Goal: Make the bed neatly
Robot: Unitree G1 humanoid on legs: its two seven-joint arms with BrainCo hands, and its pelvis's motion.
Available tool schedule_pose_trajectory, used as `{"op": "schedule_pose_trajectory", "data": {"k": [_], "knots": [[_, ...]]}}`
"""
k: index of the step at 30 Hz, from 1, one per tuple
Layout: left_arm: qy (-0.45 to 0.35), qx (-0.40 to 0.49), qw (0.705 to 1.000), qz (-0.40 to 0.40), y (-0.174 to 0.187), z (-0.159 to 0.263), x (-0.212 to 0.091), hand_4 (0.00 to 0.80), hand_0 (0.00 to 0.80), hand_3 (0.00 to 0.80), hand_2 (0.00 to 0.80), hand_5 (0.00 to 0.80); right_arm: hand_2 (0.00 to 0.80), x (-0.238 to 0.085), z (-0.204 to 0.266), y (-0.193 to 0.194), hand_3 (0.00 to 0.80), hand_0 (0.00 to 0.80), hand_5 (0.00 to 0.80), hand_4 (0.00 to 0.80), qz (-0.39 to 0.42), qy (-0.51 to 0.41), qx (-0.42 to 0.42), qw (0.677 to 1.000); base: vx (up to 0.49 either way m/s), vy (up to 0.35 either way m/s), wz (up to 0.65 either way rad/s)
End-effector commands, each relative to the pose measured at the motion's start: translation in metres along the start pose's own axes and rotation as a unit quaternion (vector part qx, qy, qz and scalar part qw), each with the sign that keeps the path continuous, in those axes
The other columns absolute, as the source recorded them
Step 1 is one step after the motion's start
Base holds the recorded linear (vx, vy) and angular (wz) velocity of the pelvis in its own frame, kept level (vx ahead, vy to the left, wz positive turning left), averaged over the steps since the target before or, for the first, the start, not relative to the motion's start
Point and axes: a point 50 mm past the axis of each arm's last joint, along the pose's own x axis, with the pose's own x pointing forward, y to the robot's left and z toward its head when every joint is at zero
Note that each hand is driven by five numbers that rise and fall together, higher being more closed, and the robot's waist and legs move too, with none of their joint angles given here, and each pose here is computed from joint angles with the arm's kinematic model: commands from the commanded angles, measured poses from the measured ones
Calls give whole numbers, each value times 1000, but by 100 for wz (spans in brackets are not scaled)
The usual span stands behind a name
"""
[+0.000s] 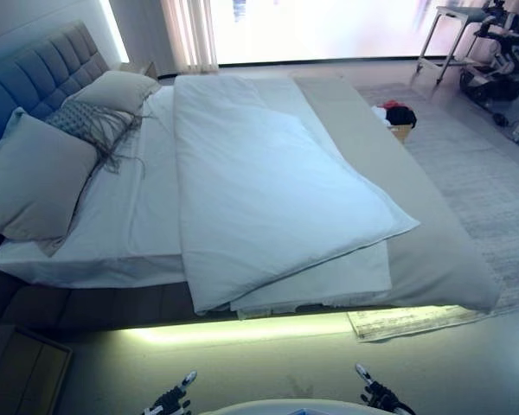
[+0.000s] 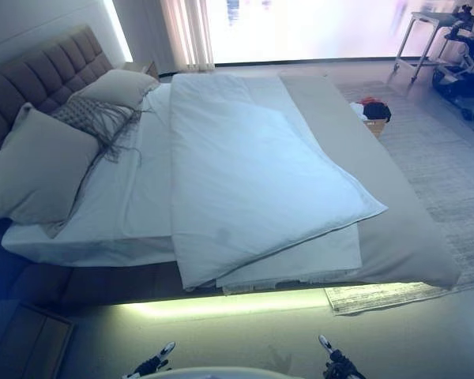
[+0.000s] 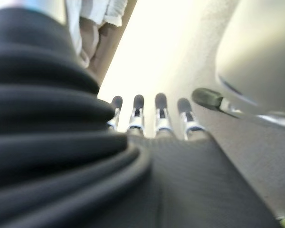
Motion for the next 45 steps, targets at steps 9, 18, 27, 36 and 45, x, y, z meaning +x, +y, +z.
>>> {"op": "schedule_pose_trajectory", "data": {"k": [9, 18, 27, 36, 45], "knots": [[-1, 11, 1000, -13, -18, 15, 6, 0, 0, 0, 0, 0, 0, 3, 7, 18, 0, 0, 0, 0, 17, 28, -15, 999, 10, -4, 0], [0, 7, 1000, 6, -11, 14, 5, 0, 0, 0, 0, 0, 0, 3, 3, 19, 0, 0, 0, 0, 21, 45, -27, 998, 68, -71, -3], [-28, -2, 999, -18, -24, 23, 7, 0, 0, 0, 0, 0, 0, 4, 41, 29, 0, 0, 0, 0, 30, -11, -92, 995, 64, -15, -15], [-19, -8, 1000, 4, -9, 19, 4, 0, 0, 0, 0, 0, 0, 2, 25, 5, 0, 0, 0, 0, 3, 4, -30, 1000, 348, 265, -20], [-37, 23, 999, -11, -15, 41, 6, 0, 0, 0, 0, 0, 0, 2, 11, 12, 0, 0, 0, 0, 28, 15, -9, 999, 262, 274, 5]]}}
